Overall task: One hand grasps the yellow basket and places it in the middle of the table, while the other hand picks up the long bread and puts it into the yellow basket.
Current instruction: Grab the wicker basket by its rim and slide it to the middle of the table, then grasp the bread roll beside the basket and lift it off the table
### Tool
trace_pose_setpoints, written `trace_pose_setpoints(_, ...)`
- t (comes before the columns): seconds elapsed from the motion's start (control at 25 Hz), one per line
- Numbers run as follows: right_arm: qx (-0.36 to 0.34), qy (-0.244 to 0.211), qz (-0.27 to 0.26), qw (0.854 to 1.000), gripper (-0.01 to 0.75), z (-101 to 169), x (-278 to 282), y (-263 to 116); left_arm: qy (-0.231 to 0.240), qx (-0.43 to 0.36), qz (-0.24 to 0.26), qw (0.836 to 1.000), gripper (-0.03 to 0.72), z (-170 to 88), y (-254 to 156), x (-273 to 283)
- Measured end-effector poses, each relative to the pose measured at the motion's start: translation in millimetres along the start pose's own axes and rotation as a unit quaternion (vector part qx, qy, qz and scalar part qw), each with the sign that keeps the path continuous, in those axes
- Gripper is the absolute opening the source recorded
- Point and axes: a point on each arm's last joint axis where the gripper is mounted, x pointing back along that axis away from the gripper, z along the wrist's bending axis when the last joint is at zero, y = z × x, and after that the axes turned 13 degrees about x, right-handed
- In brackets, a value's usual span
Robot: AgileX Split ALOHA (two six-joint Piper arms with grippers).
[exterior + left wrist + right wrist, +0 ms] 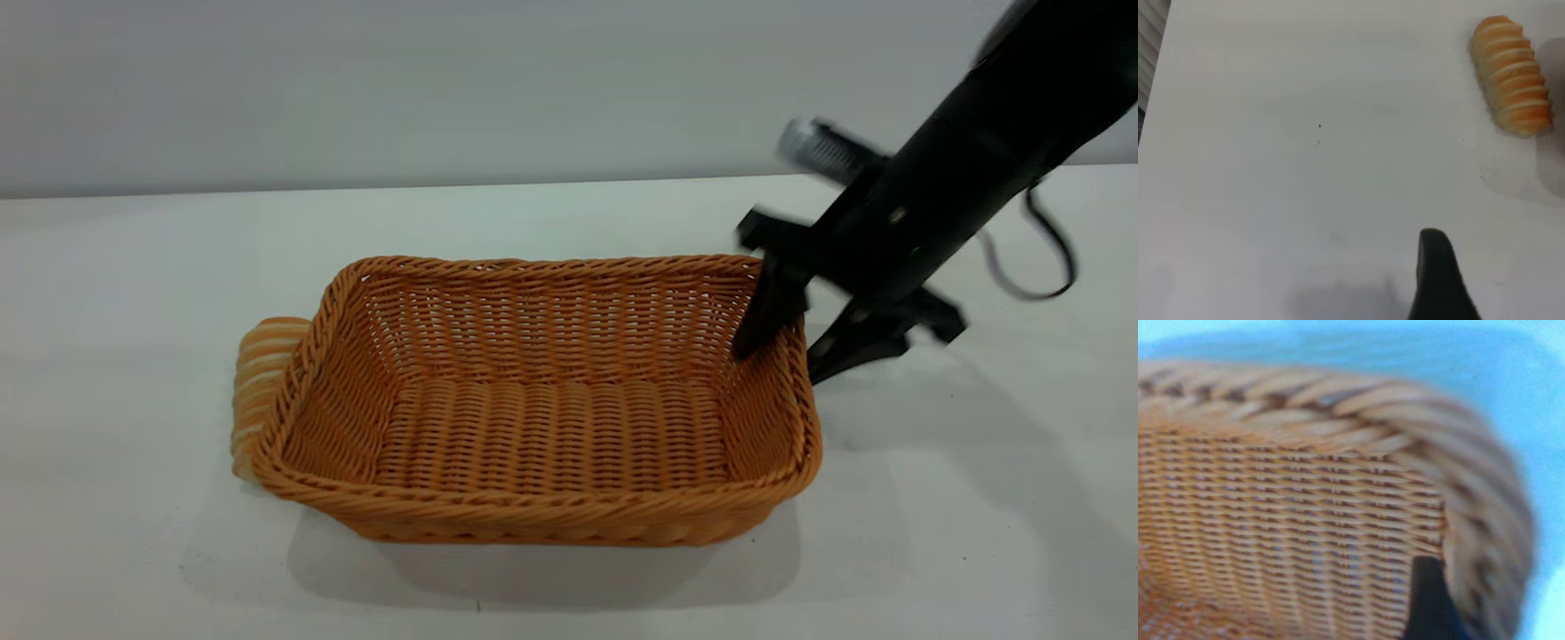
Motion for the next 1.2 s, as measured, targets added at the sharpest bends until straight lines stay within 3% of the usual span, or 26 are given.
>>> trace_pose_setpoints(0.24,0.043,-0.003,-0.027,0.999,0.57,-15.4,82.1,13.2,-0.002,0.001,-0.004,1.0,0.513,-0.5,1.1,-0.3)
trace_pose_setpoints(0.4,0.116,-0.074,0.007,0.99,0.548,-13.2,118.2,5.5,0.005,-0.003,0.016,1.0,0.513,-3.3,5.4,-9.2)
trace_pose_setpoints(0.56,0.148,-0.165,0.033,0.975,0.532,-5.2,146.7,-4.2,0.023,-0.005,0.073,0.997,0.513,-10.6,15.3,-34.6)
trace_pose_setpoints(0.68,0.162,-0.199,0.036,0.966,0.531,7.0,162.4,-21.4,0.035,0.005,0.111,0.993,0.513,-18.3,24.3,-63.5)
trace_pose_setpoints(0.92,0.183,-0.203,0.026,0.962,0.531,25.5,174.4,-56.6,0.034,0.01,0.152,0.988,0.513,-36.4,35.9,-141.4)
trace_pose_setpoints(1.2,0.186,-0.203,0.011,0.961,0.531,30.6,183.4,-63.3,-0.007,0.01,0.132,0.991,0.513,-57.0,33.3,-237.7)
